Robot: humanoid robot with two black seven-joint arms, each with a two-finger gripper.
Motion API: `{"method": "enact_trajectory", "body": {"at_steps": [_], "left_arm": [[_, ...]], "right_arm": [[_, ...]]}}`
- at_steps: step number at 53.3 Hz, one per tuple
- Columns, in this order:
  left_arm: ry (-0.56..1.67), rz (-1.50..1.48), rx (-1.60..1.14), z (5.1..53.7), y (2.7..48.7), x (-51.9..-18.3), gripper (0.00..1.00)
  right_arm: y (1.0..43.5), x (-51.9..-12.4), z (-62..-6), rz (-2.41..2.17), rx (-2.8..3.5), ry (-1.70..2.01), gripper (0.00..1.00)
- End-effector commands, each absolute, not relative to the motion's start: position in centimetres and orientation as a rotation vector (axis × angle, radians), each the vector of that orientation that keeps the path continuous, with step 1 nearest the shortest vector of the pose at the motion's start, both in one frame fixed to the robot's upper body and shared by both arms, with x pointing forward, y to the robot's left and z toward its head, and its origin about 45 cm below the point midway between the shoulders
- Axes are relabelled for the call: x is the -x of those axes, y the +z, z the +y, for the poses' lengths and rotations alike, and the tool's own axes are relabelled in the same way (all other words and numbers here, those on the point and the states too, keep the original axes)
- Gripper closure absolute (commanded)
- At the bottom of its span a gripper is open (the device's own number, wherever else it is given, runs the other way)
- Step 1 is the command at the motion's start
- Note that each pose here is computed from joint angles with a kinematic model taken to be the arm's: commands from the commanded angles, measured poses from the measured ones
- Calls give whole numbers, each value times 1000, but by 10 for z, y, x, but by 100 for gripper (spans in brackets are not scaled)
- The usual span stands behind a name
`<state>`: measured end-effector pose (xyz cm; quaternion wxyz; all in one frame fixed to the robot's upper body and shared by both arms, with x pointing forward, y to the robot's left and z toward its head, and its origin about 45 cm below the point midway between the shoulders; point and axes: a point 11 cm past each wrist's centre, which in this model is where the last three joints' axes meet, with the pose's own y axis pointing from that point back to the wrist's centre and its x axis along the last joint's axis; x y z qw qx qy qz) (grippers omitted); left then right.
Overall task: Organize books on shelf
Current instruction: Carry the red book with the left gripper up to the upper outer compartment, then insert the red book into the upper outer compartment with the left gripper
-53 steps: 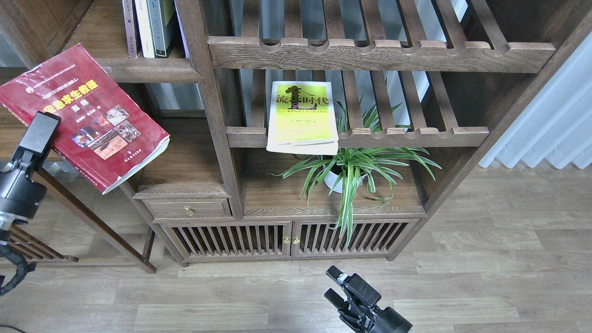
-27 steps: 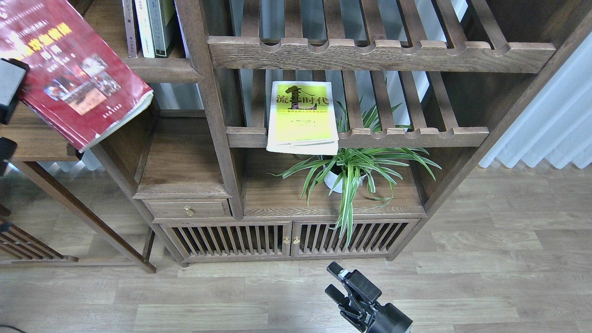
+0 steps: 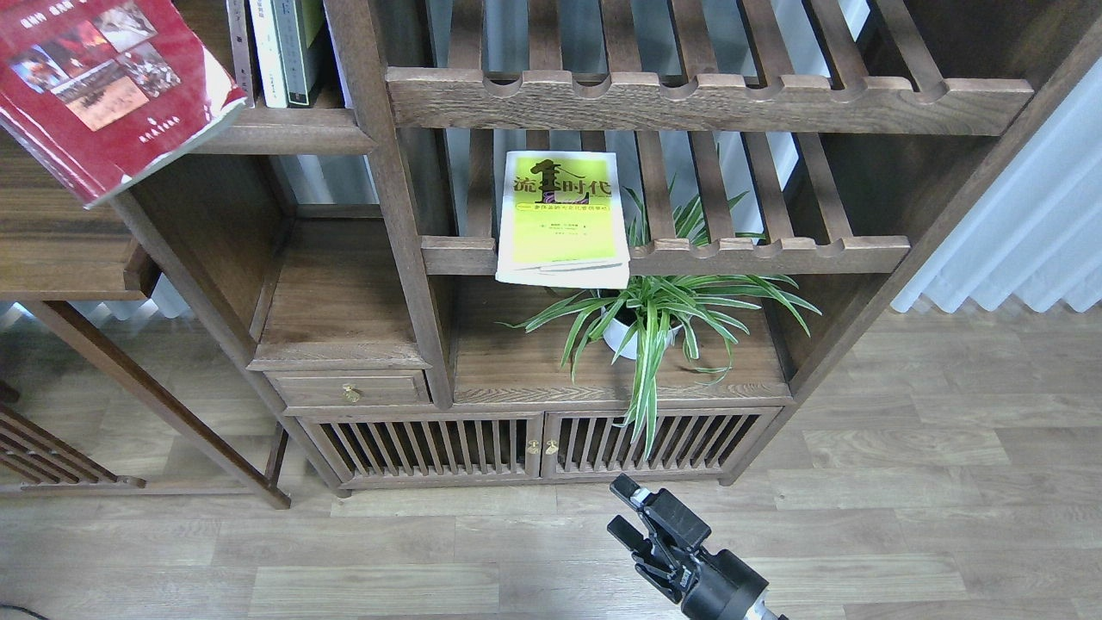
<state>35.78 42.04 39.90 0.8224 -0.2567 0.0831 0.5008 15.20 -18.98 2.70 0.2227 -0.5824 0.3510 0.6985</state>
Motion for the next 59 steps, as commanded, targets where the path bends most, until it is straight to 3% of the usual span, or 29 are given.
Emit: {"method": "enact_trajectory", "body": {"at_steps": [1, 42, 59], "left_arm": [[1078, 101, 486, 431, 426, -356, 94], [1101, -99, 345, 434, 485, -372, 93], [1154, -93, 298, 443, 479, -392, 93]], "right_arm": [[28, -155, -190, 967, 1613, 1924, 2], [27, -152, -189, 969, 1604, 1930, 2], [29, -152, -188, 958, 1607, 1926, 2]]}}
